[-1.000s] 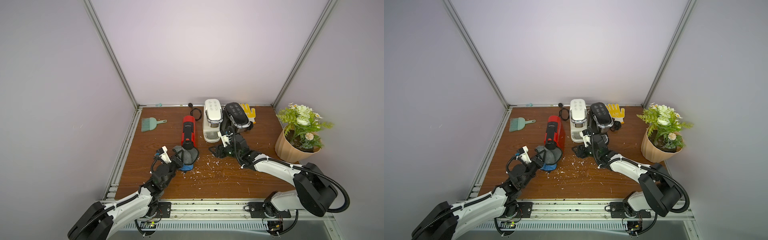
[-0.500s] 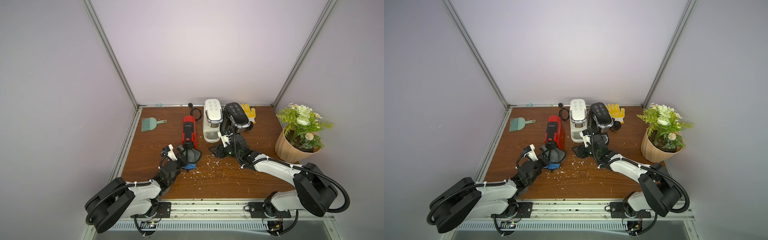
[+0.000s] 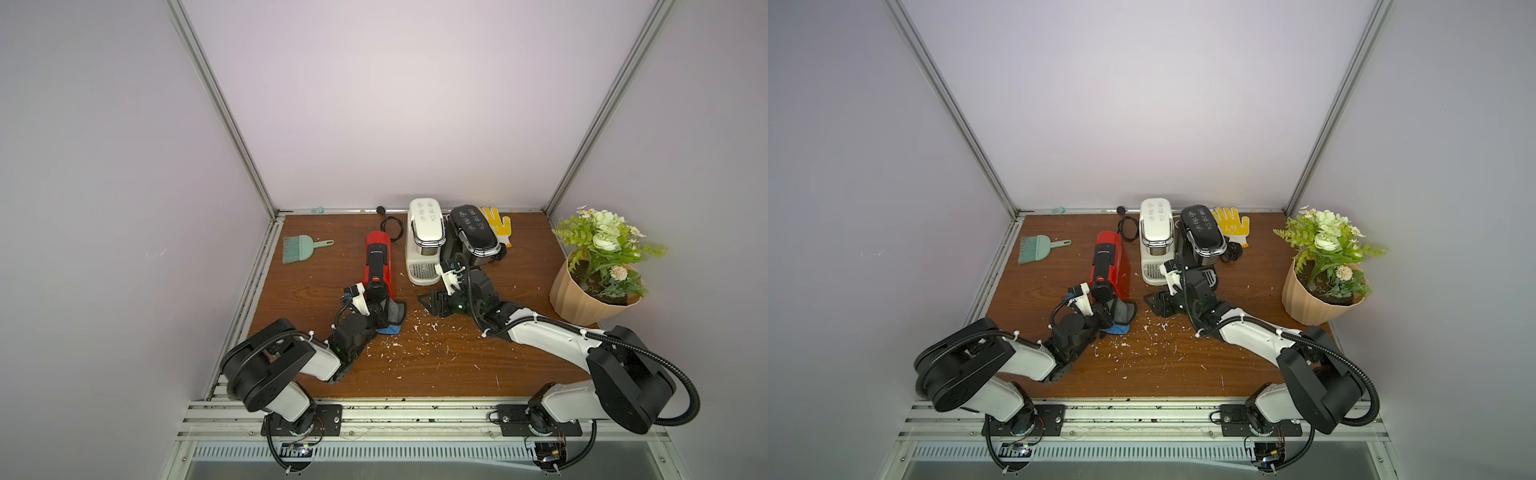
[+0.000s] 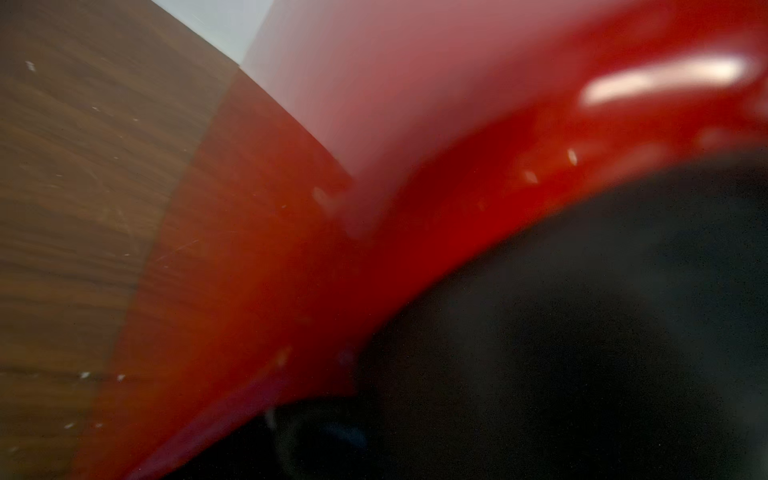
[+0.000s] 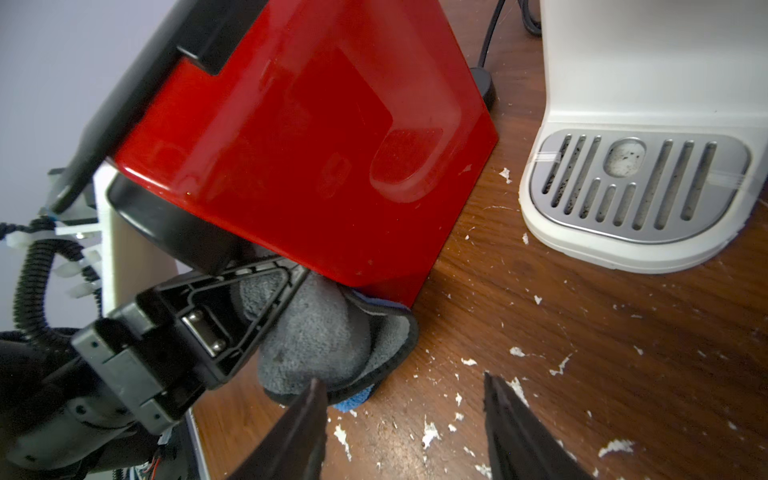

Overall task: Wipe the surface of a coffee machine
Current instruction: Wipe the dirt from the surface of the coffee machine.

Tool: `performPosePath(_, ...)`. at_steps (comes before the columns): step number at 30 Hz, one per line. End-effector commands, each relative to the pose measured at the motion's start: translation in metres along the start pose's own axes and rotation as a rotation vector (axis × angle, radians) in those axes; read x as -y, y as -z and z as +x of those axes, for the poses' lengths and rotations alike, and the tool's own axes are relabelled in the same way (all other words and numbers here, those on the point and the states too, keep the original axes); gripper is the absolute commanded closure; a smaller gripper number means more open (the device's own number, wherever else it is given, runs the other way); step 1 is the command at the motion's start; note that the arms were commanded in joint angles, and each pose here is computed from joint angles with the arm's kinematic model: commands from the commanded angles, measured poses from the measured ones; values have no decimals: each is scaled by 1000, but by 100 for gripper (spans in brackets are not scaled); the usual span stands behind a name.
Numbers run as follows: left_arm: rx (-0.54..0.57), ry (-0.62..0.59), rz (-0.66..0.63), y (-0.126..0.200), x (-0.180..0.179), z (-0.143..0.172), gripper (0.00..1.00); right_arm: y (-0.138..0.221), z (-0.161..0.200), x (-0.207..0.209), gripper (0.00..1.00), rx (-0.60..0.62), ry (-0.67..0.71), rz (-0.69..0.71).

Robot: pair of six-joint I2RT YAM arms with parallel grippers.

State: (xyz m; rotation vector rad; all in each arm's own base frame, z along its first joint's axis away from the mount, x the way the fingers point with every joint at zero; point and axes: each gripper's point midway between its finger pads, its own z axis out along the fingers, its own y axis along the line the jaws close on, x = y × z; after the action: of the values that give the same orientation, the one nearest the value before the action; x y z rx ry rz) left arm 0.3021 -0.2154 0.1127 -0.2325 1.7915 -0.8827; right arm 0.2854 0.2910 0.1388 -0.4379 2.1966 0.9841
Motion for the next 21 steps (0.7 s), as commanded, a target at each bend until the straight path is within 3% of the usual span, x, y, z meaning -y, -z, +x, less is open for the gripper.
performPosePath(1,84,-49,119,-8,35,-21,100,6,-16,-12,37,39,33,-31)
performPosePath(8,99,-116,-61,-22,4,-25,100,7,-12,-9,37,31,32,-19)
performPosePath(16,-11,-45,-450,-15,-79,1,100,8,-18,-11,37,32,54,-11)
performPosePath(21,-34,-85,-510,-13,-89,-1,100,5,-19,-13,37,32,55,-26)
